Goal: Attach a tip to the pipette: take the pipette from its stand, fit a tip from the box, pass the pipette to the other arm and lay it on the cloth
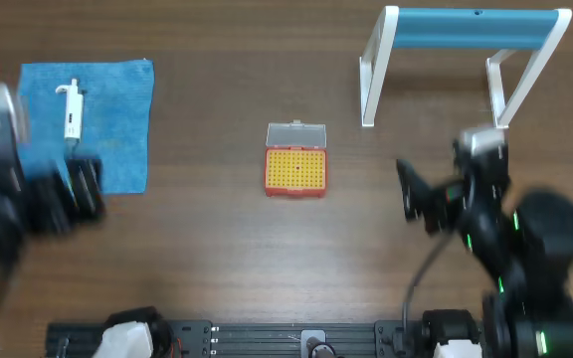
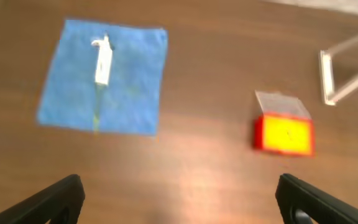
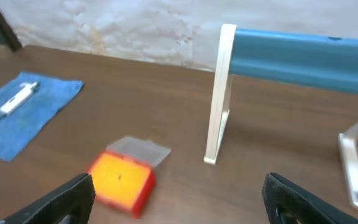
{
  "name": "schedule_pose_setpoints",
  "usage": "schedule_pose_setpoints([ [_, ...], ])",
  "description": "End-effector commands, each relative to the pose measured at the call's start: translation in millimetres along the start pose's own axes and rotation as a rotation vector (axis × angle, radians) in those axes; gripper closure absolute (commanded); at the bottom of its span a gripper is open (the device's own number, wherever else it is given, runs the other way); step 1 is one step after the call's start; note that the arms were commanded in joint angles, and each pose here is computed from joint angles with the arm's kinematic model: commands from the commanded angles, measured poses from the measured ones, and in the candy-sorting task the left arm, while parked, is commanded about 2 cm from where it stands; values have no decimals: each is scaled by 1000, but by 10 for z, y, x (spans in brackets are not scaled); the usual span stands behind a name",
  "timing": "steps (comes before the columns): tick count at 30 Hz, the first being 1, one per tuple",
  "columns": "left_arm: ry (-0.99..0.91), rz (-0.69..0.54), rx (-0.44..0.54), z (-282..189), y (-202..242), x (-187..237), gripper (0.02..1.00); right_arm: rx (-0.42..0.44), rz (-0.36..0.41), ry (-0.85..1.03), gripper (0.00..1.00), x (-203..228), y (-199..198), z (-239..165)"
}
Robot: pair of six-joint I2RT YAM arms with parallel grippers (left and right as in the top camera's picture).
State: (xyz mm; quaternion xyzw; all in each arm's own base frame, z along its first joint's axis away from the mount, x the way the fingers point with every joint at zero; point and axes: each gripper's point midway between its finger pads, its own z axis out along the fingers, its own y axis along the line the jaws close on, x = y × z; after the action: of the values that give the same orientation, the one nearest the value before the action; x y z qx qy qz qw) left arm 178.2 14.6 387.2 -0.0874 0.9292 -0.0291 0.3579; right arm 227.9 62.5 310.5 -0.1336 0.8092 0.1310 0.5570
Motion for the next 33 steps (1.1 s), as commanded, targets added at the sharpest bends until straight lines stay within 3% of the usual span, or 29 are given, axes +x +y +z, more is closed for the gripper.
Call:
schedule_pose_setpoints([
  [1,-2,-135,28,-89,-25,987,23,23,-121,-7,126,331,144,-418],
  [3,-66,-126,34,-158,-21,1230,25,37,-126,-15,119,478,194,-575],
  [5,-165,-112,45,-244,-27,1307,25,66,-140,-51,51,527,211,-716],
  [8,-318,-93,53,-398,-32,1276,25,191,-144,-88,49,577,71,-898],
  [10,-400,-88,34,-498,3,1233,23,293,-64,-96,49,639,-78,-998],
  [12,-429,-91,9,-535,47,1223,25,346,-40,-86,49,700,-154,-1049],
  [16,-427,-92,10,-533,45,1226,23,342,-26,-16,49,879,-147,-1039],
  [33,-413,-88,15,-500,46,1245,23,342,-26,-16,49,881,-148,-1038],
])
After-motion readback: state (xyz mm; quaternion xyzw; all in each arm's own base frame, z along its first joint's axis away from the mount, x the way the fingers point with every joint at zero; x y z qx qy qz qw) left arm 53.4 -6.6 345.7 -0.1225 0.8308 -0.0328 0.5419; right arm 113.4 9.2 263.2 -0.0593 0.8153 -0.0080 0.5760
